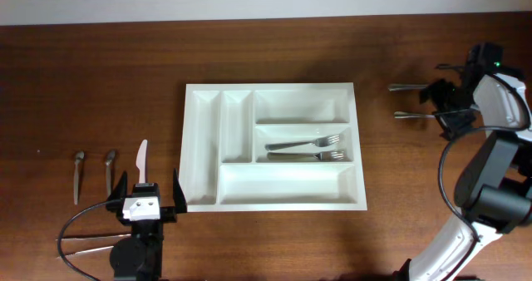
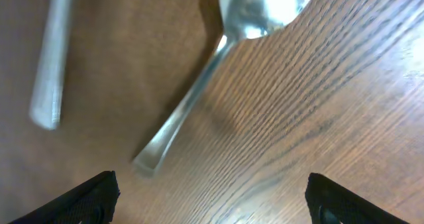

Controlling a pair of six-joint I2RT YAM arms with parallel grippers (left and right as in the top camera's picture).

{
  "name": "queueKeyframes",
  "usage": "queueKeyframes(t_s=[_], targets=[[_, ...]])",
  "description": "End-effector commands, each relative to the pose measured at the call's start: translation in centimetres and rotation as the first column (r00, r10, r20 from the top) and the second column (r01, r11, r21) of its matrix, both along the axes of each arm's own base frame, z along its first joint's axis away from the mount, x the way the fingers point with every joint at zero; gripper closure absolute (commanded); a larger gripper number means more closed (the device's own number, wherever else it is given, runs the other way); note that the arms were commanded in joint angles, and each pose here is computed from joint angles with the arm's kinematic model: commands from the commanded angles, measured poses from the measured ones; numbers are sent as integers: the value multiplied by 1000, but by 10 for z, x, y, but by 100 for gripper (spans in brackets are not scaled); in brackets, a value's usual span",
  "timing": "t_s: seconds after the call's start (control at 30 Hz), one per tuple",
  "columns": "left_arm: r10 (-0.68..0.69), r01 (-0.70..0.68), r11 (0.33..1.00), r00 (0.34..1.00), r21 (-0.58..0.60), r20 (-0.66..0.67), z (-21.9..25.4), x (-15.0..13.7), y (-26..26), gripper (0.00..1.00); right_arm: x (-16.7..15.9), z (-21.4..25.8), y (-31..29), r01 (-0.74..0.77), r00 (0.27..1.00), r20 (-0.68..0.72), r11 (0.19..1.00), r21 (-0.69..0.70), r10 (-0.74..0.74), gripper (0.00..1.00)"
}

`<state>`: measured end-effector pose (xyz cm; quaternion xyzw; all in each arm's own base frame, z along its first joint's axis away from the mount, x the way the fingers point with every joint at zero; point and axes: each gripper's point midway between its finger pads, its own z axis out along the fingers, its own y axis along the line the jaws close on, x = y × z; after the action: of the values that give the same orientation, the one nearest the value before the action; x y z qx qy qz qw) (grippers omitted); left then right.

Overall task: Pack container
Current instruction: 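Move the right gripper back over a silver spoon on the right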

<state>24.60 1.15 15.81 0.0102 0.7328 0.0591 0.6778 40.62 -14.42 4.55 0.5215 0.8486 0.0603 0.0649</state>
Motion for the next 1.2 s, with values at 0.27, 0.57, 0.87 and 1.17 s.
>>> queueKeyframes(t_s=[0.27,0.57,0.87,1.17], targets=[[1,-1,1000,1000,15,1,0,0,1,1,2,-11,-6,101,995,-12,995,15,-101,8],[1,-1,1000,1000,15,1,0,0,1,1,-1,-27,-15,151,988,-41,988,26,-150,8],[1,-1,1000,1000,15,1,0,0,1,1,-2,-27,-37,197,980,-8,980,19,-197,8],[1,-1,1000,1000,15,1,0,0,1,1,2,-35,-39,198,980,-4,980,21,-198,8]])
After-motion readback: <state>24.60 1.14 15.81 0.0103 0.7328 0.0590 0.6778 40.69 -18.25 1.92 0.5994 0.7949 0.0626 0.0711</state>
